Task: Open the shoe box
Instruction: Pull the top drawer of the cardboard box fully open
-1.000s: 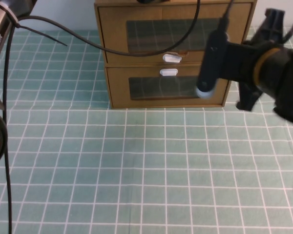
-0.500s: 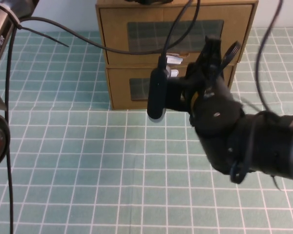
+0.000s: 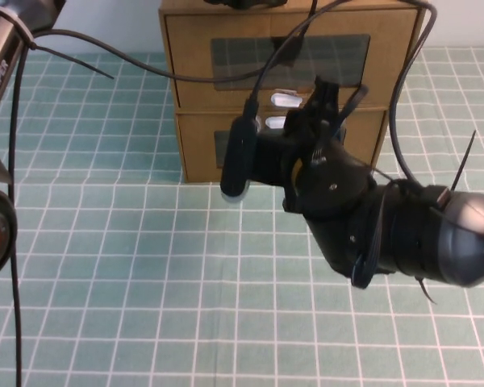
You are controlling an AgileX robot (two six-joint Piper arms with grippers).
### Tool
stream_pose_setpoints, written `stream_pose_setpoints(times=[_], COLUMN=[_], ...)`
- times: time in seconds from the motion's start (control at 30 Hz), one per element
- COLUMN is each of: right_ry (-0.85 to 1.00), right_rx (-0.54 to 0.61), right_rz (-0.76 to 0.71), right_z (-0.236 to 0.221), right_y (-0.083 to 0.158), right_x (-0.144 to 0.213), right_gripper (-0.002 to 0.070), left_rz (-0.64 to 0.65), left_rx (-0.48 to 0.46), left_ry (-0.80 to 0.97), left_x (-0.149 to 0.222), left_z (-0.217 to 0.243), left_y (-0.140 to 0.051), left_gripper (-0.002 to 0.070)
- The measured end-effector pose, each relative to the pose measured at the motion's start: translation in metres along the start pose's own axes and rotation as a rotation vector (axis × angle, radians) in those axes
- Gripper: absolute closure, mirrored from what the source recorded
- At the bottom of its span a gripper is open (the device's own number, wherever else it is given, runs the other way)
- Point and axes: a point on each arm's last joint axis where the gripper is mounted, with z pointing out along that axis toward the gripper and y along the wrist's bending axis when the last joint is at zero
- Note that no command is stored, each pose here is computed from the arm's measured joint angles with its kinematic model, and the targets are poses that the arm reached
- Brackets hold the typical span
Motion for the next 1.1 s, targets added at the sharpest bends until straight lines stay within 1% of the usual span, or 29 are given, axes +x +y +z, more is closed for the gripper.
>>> stream_pose_setpoints(times=[0.17,0.27,0.5,0.77,0.87,0.93,1.0,1.1], right_ry=[-0.029,-0.038,-0.019,0.006,0.004,0.003,0.006,0.009], right_rx=[0.024,0.032,0.020,0.007,0.012,0.014,0.008,0.017], right_rz=[0.040,0.049,0.025,0.037,0.047,0.053,0.061,0.066], right_z=[0.006,0.010,0.029,0.058,0.067,0.072,0.074,0.074], right_y=[-0.016,-0.018,-0.009,-0.011,-0.013,-0.014,-0.011,-0.012], right_x=[-0.007,-0.012,-0.013,0.000,-0.001,-0.002,-0.003,-0.004], right_gripper=[0.0370,0.0325,0.0311,0.0311,0.0327,0.0357,0.0412,0.0557], left_rz=[-0.002,-0.002,-0.002,-0.003,-0.005,-0.003,0.004,0.013], left_rx=[0.001,0.001,0.001,0.003,0.000,0.000,-0.002,-0.003], left_ry=[-0.001,-0.001,-0.001,-0.002,-0.003,-0.003,-0.003,-0.004], left_x=[0.000,0.000,0.000,0.000,0.000,0.000,0.000,0.000], left_z=[0.000,0.000,0.000,0.000,0.000,0.000,0.000,-0.001], left_y=[0.000,0.000,0.000,0.000,0.001,0.001,0.002,0.002], left_gripper=[0.0680,0.0680,0.0680,0.0680,0.0680,0.0680,0.0680,0.0680])
